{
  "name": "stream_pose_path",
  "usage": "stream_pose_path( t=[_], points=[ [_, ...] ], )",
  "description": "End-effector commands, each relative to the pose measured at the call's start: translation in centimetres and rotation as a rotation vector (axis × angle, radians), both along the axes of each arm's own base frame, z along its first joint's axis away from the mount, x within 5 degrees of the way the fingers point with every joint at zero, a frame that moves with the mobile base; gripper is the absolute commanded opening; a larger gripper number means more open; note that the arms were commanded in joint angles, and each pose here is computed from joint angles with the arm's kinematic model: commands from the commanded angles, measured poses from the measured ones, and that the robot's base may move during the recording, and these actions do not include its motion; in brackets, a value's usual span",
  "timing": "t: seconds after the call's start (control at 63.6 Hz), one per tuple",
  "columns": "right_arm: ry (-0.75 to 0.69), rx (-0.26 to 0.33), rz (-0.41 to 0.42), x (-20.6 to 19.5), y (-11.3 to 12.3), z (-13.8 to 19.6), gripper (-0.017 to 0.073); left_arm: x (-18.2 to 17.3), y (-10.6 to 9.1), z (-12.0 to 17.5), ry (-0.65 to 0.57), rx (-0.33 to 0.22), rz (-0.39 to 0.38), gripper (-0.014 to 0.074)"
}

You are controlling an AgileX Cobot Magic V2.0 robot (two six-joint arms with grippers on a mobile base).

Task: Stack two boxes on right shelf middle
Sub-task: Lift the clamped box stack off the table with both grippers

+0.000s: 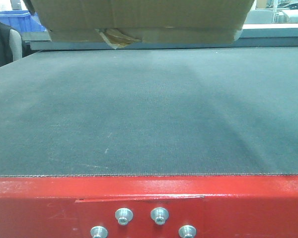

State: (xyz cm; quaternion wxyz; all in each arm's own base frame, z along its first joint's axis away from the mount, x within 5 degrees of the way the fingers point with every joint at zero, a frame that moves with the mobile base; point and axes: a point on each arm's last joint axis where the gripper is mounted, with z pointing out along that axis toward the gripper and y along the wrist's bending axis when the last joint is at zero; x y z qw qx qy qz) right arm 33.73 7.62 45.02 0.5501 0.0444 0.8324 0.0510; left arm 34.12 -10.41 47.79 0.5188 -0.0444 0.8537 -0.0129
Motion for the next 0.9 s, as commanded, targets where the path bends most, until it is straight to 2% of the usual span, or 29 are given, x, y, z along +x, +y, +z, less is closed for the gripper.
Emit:
stream_pose_path(
  t=[0.0, 0.424, 0.88],
  points=[
    [-0.098, -0.013, -0.013, -0.7, -0.9, 2.0, -0.0162, -0.7, 0.8, 1.5, -0.066, 0.023, 0.023, -0.0111],
    [-0.207, 0.006, 0.03, -0.4, -0.4, 2.9, -0.0162, -0.7, 0.8, 1.5, -0.066, 0.023, 0.023, -0.0111],
    [-0.224, 0.009, 0.037, -0.4, -0.4, 3.1, -0.0162, -0.7, 0.8, 1.5, -0.066, 0.023, 0.023, -0.0111]
  ],
)
